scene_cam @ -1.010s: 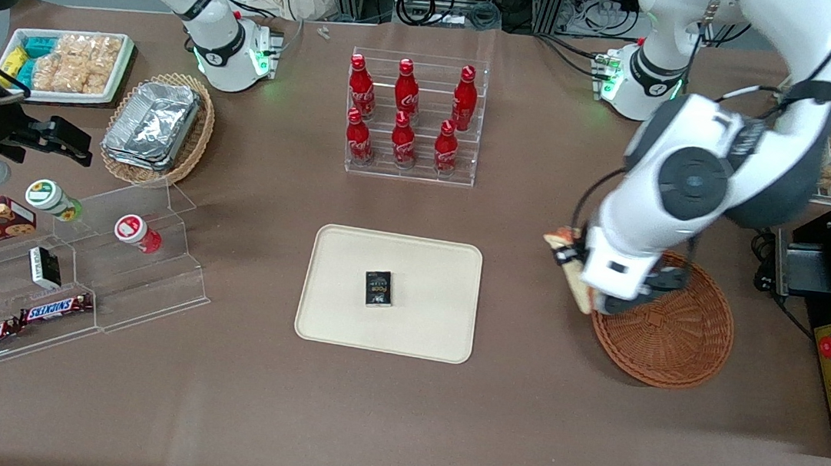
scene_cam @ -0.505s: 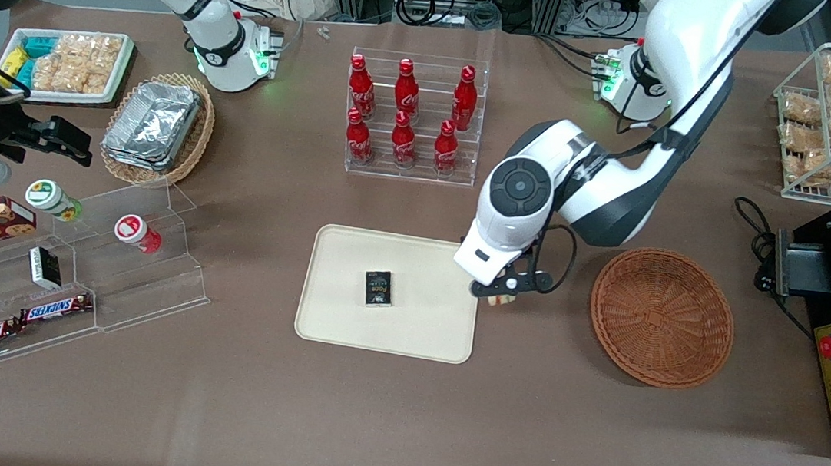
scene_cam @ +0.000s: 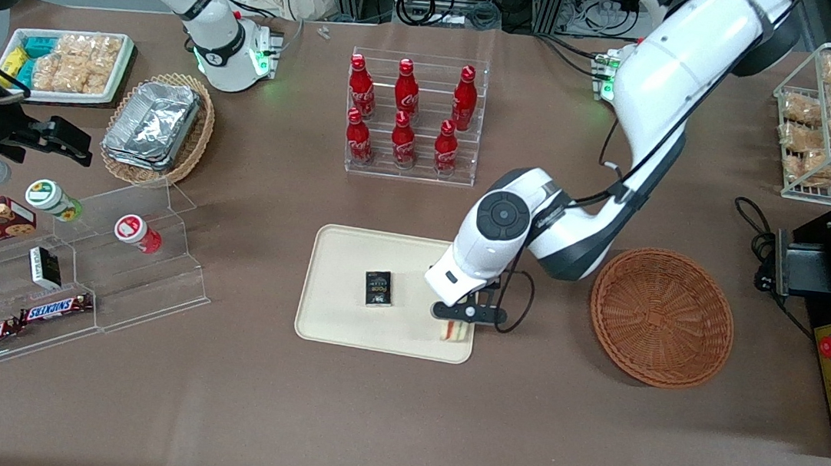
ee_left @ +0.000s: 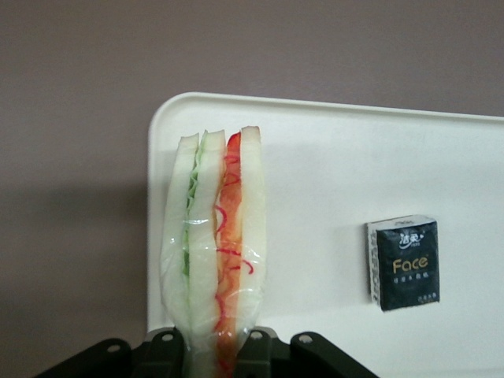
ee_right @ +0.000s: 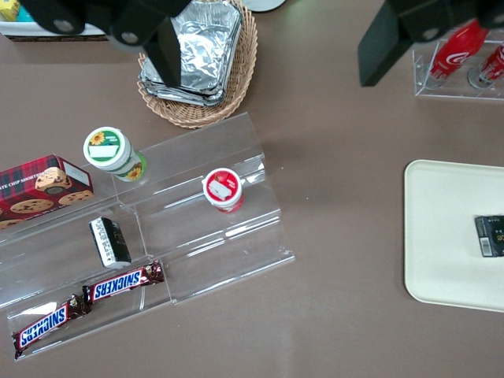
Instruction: Place sandwich from basket to tray
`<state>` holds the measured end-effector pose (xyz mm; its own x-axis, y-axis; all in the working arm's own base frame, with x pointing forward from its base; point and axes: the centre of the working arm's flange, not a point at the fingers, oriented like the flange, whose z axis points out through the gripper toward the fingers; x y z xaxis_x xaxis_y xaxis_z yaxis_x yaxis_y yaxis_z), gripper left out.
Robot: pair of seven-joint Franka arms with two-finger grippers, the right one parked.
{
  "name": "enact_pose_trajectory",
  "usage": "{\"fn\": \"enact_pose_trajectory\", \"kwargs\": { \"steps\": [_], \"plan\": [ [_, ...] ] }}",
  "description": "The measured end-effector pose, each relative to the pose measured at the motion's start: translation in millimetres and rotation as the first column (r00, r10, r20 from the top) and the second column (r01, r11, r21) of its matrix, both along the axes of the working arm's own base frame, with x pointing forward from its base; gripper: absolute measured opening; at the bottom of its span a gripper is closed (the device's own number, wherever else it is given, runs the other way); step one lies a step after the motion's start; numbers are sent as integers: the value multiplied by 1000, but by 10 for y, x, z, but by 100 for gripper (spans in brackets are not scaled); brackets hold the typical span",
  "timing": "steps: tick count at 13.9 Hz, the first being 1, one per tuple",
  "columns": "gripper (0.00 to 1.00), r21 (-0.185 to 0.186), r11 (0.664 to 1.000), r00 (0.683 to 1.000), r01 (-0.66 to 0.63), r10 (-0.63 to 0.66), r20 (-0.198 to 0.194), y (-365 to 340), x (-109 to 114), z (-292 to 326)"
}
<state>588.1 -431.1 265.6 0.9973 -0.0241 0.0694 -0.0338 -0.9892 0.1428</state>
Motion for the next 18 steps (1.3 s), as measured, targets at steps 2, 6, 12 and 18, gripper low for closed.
{"fn": "enact_pose_trajectory", "kwargs": {
  "steps": [2, 6, 12, 18],
  "plan": [
    [19, -12, 999, 999, 33, -33, -7, -34, -18, -327],
    [34, -18, 999, 999, 43, -43, 2, -96, 0, -372],
    [96, 59, 998, 1000, -10, 11, -20, -15, 37, 136],
    [100, 260, 945, 979, -196, 206, -9, 757, 14, 1540]
  ]
}}
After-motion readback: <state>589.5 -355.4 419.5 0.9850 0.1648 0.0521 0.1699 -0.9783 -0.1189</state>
